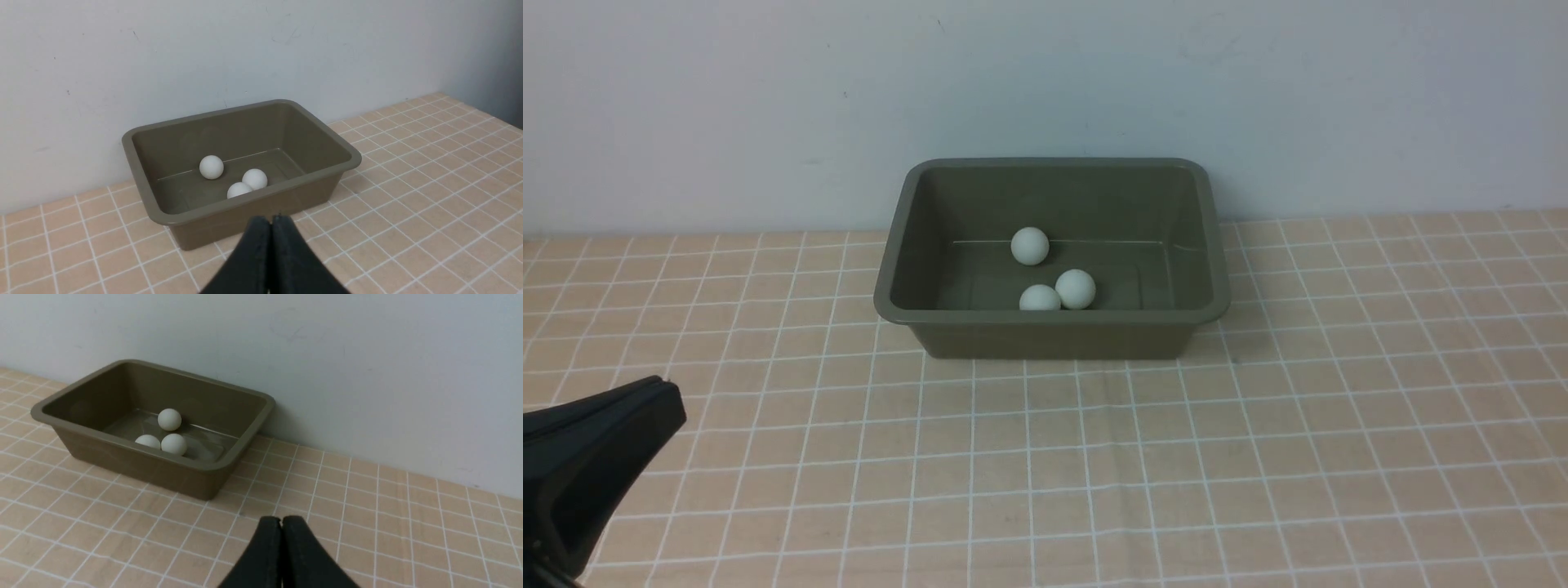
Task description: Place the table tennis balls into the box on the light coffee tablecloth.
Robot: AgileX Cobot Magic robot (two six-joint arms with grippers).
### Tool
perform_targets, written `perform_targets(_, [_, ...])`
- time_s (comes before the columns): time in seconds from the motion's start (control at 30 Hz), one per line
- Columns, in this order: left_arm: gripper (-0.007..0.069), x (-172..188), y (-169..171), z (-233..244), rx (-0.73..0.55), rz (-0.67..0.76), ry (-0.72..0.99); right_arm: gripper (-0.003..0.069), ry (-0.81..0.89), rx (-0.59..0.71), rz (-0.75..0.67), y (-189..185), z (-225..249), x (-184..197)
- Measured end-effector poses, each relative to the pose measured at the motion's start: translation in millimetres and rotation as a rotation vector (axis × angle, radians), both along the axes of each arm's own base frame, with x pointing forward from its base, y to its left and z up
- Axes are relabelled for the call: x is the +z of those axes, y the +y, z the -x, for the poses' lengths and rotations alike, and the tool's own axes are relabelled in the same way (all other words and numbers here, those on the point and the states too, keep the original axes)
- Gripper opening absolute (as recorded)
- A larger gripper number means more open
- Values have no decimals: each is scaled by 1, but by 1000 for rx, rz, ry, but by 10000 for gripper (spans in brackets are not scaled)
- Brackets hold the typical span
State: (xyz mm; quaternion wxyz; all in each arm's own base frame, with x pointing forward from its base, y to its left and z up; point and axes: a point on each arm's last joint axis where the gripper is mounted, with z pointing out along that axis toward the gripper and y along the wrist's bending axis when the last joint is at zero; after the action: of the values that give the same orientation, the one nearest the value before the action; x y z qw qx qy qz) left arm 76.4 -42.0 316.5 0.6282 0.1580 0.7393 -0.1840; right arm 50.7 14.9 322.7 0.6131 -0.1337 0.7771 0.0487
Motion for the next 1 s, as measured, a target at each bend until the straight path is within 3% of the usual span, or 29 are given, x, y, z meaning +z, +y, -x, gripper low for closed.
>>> perform_targets(0.17, [-69,-1,1,-1,-1,-108,-44,-18,35,3,8,0,1,-3])
perform_targets(0.23, [-69,-9,4,1,3,-224,-75,-18,49,4,11,0,1,-5])
perform_targets(0.37, [-69,-34,14,8,91,-306,-77,-18,54,5,13,0,1,-5])
perform_targets(0.63, [-69,-96,27,24,265,-325,-39,-18,61,5,14,0,2,-6])
perform_targets(1.0, [-69,-119,29,26,311,-274,-10,-18,76,6,18,0,2,-7])
